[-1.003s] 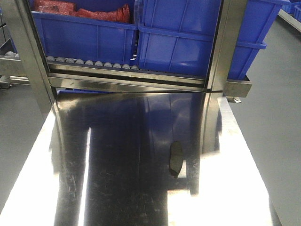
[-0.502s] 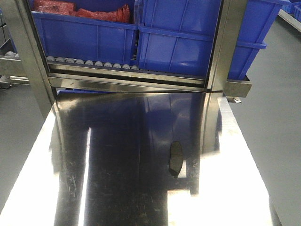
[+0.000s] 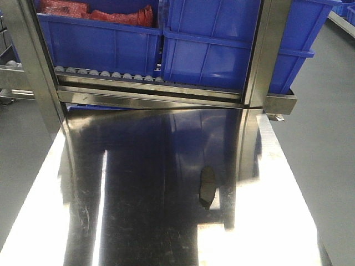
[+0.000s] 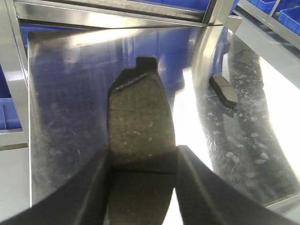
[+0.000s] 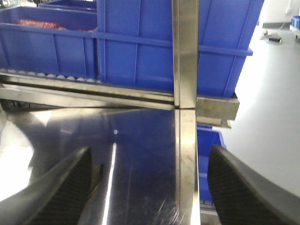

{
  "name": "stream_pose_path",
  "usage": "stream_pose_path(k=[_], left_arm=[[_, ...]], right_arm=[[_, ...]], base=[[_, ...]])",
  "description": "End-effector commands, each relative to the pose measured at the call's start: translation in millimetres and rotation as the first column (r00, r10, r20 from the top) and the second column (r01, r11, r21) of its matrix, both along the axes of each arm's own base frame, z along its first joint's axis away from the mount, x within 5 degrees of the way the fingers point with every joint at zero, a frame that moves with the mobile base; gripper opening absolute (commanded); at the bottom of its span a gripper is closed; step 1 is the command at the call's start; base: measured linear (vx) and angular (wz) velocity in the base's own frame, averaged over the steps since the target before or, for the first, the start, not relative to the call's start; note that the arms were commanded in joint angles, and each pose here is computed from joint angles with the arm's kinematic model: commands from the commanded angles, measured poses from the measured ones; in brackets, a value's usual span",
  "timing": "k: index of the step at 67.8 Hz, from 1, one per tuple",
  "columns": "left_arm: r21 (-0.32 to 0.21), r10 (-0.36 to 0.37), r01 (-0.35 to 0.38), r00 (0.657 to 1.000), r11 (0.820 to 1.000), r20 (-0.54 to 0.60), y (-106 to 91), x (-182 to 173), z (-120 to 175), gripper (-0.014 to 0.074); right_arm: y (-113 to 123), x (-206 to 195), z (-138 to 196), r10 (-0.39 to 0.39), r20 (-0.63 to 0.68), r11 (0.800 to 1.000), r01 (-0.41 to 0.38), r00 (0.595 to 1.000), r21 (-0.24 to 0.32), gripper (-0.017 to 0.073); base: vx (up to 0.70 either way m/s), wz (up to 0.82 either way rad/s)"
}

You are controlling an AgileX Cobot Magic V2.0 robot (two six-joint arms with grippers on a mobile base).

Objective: Move and align brake pads A on conveyor
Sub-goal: 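Lift the brake pad with the left gripper and pull it back, then move the right gripper over the remaining brake pad on the steel table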

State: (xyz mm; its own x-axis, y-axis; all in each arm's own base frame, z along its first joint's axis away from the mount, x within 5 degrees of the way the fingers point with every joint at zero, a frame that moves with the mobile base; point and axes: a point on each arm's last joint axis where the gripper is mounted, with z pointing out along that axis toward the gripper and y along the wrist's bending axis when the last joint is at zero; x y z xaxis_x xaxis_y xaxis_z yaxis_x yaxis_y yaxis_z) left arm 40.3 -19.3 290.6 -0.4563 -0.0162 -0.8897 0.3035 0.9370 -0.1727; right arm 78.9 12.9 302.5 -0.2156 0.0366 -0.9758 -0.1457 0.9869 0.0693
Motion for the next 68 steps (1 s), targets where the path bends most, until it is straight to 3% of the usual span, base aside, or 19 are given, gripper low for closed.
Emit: stream_pose_path(k=[1,10,16,27,42,61,68], left_arm=[[-0.048,0.008,-0.003,0.996,0.999,0.093,-0.8,2.6,15.3,-0.0006],[-0.048,0.008,-0.003,0.996,0.999,0.093,-0.8,2.6,15.3,-0.0006],[-0.048,0.008,-0.003,0.996,0.999,0.093,-0.8,2.6,15.3,-0.0006],[-0.048,0.008,-0.003,0.996,0.999,0.093,-0.8,2.6,15.3,-0.0006],[-0.048,0.008,-0.003,0.996,0.999,0.093,-0.8,2.6,15.3,-0.0006],[-0.048,0.008,-0.003,0.996,0.999,0.093,-0.8,2.6,15.3,-0.0006],[-0.048,0.008,-0.003,0.996,0.999,0.093,-0.8,2.6,15.3,-0.0006]], right_arm=[[3.2,17.8,25.5,0.0,-0.008,1.0,0.0,1.0,0.025,0.0505],[12.5,60.8,38.5,0.017,-0.22,0.999,-0.007,0.975,0.043,0.0505],[18.7,90.7,40.2,0.026,-0.352,0.999,-0.011,0.936,0.045,0.0505],[26.6,142.1,24.4,0.017,-0.553,1.0,-0.024,0.833,-0.005,0.0505],[33.3,186.7,-10.7,0.006,-0.68,0.998,-0.044,0.733,-0.039,0.0505],[44.6,231.0,-65.3,-0.009,-0.854,0.994,-0.088,0.52,-0.064,0.0505],[60.6,244.8,-70.0,-0.007,-0.873,0.991,-0.116,0.489,-0.073,0.0505]], base=[[0.0,0.0],[0.0,0.0],[0.0,0.0],[0.0,0.0],[0.0,0.0],[0.0,0.0],[0.0,0.0]])
